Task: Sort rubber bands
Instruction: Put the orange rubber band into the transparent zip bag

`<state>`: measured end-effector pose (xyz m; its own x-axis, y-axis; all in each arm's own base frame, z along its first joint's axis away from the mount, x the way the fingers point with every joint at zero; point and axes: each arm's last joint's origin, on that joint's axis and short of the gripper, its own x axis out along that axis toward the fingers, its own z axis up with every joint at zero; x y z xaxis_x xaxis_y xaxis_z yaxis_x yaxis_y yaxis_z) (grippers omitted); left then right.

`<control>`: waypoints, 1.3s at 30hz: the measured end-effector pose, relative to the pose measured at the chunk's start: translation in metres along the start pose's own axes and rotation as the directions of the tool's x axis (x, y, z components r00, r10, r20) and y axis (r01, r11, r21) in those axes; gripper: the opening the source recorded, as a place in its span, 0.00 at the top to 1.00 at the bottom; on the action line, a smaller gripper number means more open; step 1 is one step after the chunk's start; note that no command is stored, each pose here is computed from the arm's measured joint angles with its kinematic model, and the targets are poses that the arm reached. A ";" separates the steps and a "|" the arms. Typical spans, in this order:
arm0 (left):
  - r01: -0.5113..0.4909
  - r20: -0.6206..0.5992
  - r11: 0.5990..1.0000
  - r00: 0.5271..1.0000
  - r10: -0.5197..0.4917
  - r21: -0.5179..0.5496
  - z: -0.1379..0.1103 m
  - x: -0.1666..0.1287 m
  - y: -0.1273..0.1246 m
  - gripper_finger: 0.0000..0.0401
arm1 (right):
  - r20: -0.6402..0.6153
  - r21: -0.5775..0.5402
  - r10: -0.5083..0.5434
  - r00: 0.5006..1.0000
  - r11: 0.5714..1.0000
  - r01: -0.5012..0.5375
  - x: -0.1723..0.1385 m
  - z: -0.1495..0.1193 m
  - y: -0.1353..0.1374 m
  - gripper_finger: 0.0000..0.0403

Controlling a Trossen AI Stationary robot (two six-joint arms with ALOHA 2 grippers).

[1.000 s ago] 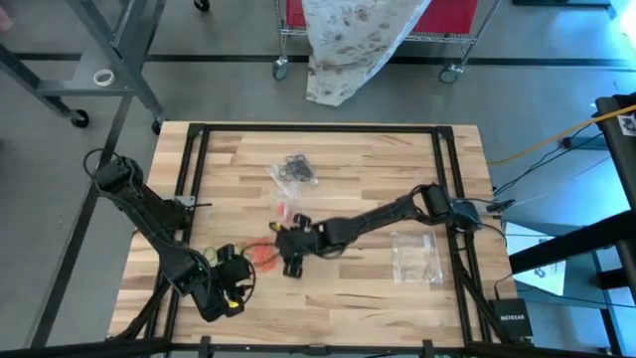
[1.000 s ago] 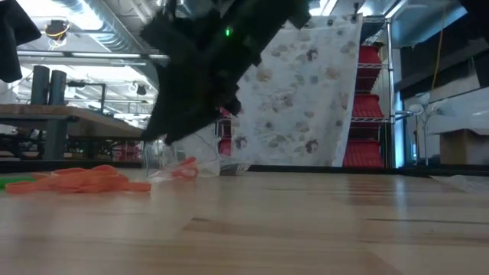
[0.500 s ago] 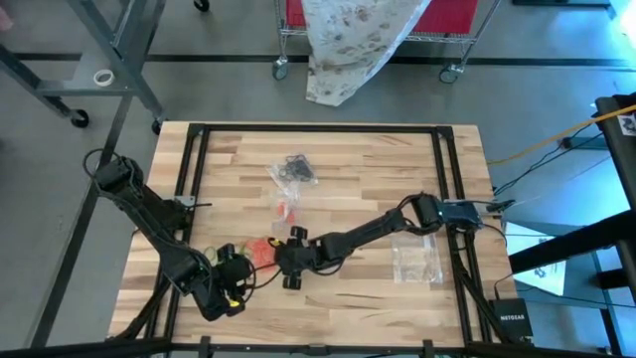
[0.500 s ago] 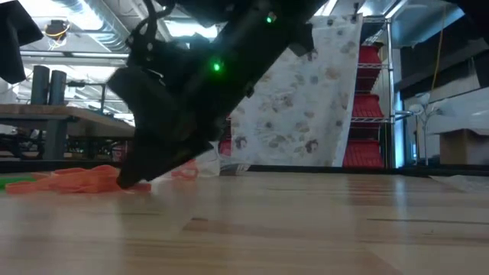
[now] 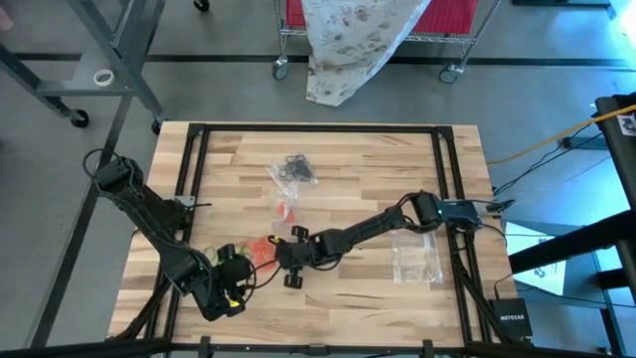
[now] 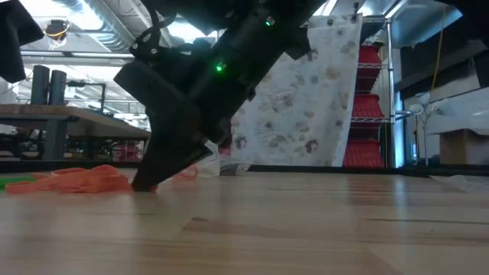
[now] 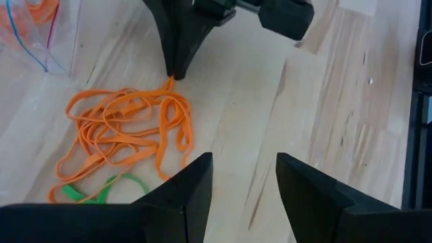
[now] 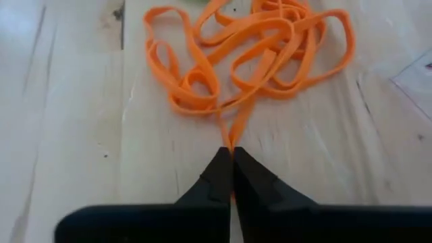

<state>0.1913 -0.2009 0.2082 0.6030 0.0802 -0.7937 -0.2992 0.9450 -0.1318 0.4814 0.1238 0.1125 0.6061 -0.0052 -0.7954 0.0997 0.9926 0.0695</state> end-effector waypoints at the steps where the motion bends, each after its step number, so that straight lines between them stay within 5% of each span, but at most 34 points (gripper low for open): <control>1: 0.001 0.000 1.000 1.000 -0.001 -0.004 0.000 0.000 0.000 0.61 | 0.000 -0.002 -0.010 1.000 1.000 0.010 0.000 0.000 0.000 0.98; 9: 0.002 0.000 1.000 1.000 -0.002 -0.020 0.000 0.000 0.000 0.61 | -0.063 -0.018 -0.082 0.995 0.997 0.081 -0.033 0.006 -0.005 1.00; 18: 0.002 -0.004 1.000 1.000 -0.002 -0.020 0.000 0.000 0.000 0.61 | -0.044 0.046 -0.326 0.944 0.944 0.328 -0.073 0.021 -0.028 1.00; 39: 0.005 -0.002 1.000 1.000 -0.005 0.002 0.000 0.000 0.000 0.61 | 0.079 0.251 -0.329 0.941 0.920 0.301 -0.050 0.037 -0.059 1.00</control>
<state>0.1916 -0.2011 0.2083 0.6027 0.0752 -0.7944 -0.2949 0.9461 -0.1341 0.4739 0.0610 0.1704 0.5995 -0.3412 -0.7240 0.4723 0.8811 -0.0241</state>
